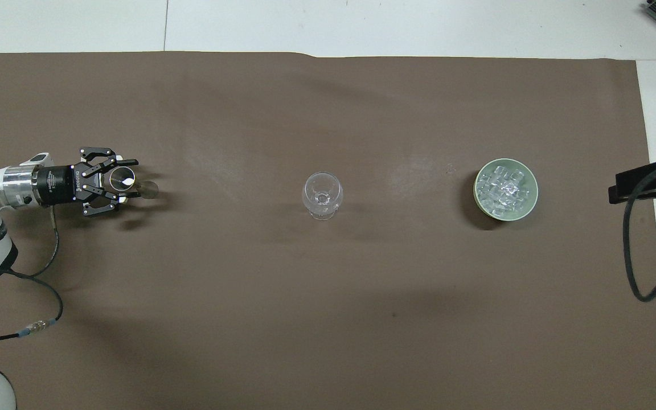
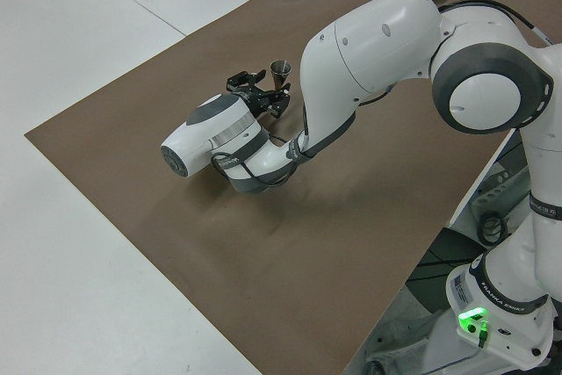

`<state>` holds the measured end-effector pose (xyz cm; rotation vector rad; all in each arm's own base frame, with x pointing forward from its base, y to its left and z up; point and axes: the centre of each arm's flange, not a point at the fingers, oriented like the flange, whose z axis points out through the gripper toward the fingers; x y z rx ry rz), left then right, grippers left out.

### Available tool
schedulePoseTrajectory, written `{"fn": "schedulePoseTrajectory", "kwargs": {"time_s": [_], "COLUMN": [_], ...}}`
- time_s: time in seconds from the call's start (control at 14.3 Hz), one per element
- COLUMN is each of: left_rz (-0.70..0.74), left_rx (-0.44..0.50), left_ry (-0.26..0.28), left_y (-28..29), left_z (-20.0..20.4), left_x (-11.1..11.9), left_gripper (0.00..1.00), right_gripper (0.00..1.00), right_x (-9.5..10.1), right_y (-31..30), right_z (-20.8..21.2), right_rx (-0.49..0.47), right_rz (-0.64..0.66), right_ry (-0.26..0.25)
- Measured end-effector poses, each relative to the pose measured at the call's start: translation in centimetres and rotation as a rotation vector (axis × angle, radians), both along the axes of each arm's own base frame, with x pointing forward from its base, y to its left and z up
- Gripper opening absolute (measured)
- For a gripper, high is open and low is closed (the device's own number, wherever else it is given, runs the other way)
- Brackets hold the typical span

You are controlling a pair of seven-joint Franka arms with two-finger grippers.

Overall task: Pour wine and add ice with both arms
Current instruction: 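Close the left gripper around the silver metal cup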

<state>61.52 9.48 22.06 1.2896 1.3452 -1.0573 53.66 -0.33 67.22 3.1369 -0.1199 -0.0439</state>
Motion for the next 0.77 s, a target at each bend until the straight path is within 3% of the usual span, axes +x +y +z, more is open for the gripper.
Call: {"fn": "schedulePoseTrajectory", "kwargs": {"time_s": [0.14,0.42,0.56,0.77], "left_rz": [0.0,0.001,0.001,0.002], "left_rx": [0.0,0.0,0.001,0.002], "left_ry": [0.0,0.0,-0.001,0.0], "left_y": [0.01,0.04,0.06,0.13], "left_z": [0.0,0.0,-0.01,-0.01], "left_x": [0.0,-0.01,-0.01,-0.02], "left_gripper": [0.49,0.41,0.25,0.22], "right_gripper": [1.0,1.0,1.0,1.0], "right_x": [0.0,0.0,0.0,0.0], "right_y": [0.0,0.0,0.0,0.0], "right_z": [0.0,0.0,0.0,0.0], "right_rx": [0.0,0.0,0.0,0.0], "right_rz": [0.0,0.0,0.0,0.0], "right_ry": [0.0,0.0,0.0,0.0]}}
